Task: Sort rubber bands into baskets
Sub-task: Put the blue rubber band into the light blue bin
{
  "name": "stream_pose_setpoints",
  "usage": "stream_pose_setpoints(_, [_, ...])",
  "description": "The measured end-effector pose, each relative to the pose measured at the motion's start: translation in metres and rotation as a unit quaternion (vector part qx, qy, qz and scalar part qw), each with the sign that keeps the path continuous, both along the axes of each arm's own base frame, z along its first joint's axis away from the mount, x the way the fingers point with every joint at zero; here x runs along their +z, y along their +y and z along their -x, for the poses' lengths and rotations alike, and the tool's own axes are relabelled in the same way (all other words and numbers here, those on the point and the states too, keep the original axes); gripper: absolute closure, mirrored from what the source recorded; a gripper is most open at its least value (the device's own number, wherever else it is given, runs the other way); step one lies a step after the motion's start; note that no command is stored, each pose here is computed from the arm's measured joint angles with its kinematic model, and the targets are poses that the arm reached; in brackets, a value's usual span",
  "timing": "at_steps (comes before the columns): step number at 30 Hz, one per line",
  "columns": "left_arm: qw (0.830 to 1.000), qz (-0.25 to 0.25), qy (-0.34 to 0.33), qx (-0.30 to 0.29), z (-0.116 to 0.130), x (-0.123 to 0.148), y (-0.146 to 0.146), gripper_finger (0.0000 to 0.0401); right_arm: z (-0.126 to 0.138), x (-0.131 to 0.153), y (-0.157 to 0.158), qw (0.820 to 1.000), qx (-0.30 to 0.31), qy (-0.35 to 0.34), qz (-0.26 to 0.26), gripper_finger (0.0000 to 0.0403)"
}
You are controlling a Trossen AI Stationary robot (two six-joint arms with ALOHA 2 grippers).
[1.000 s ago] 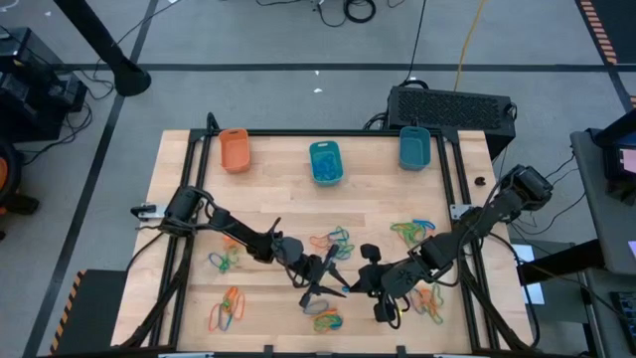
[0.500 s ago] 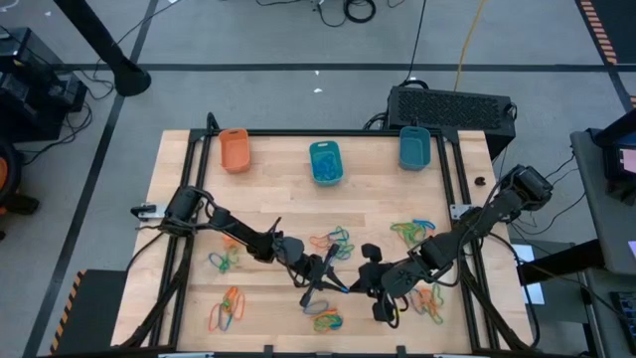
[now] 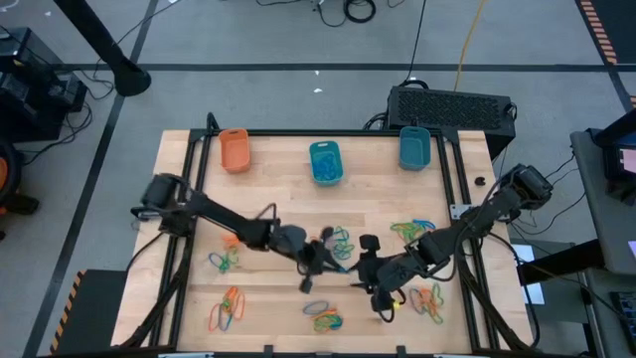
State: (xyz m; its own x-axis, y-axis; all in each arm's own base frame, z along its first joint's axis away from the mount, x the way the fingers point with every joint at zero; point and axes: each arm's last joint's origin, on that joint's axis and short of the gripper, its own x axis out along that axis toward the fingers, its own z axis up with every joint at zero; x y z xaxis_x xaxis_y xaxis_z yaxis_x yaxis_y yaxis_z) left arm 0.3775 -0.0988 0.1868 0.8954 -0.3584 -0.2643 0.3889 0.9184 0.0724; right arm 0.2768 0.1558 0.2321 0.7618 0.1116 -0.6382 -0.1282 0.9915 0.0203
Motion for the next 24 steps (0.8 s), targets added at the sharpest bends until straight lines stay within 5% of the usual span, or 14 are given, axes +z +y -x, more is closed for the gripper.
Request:
stream_pose_setpoints(8, [0.978,-0.055,0.083,0.183,0.023,0.038,0.075,0.0399,-0.003,0.003,-0.013,0.979,-0.114,-0.06,0.159,0.0234])
stream_pose_setpoints(14, [0.947,-0.042,0.096,0.303,0.024,0.031,0.163,0.0399,-0.003,-0.005,-0.019,0.976,-0.127,-0.05,0.169,0.0234])
stream_pose_setpoints(17, [0.925,0.003,0.131,0.356,0.031,0.014,0.206,0.0399,0.001,-0.017,-0.025,0.97,-0.145,-0.043,0.188,0.0234])
stream_pose_setpoints(20, [0.923,0.069,0.128,0.355,0.036,0.009,0.232,0.0399,0.003,-0.026,-0.036,0.948,-0.219,-0.064,0.221,0.0234])
stream_pose_setpoints(24, [0.919,0.096,0.128,0.361,0.039,0.0,0.25,0.0399,0.007,-0.039,-0.052,0.924,-0.281,-0.077,0.248,0.0234])
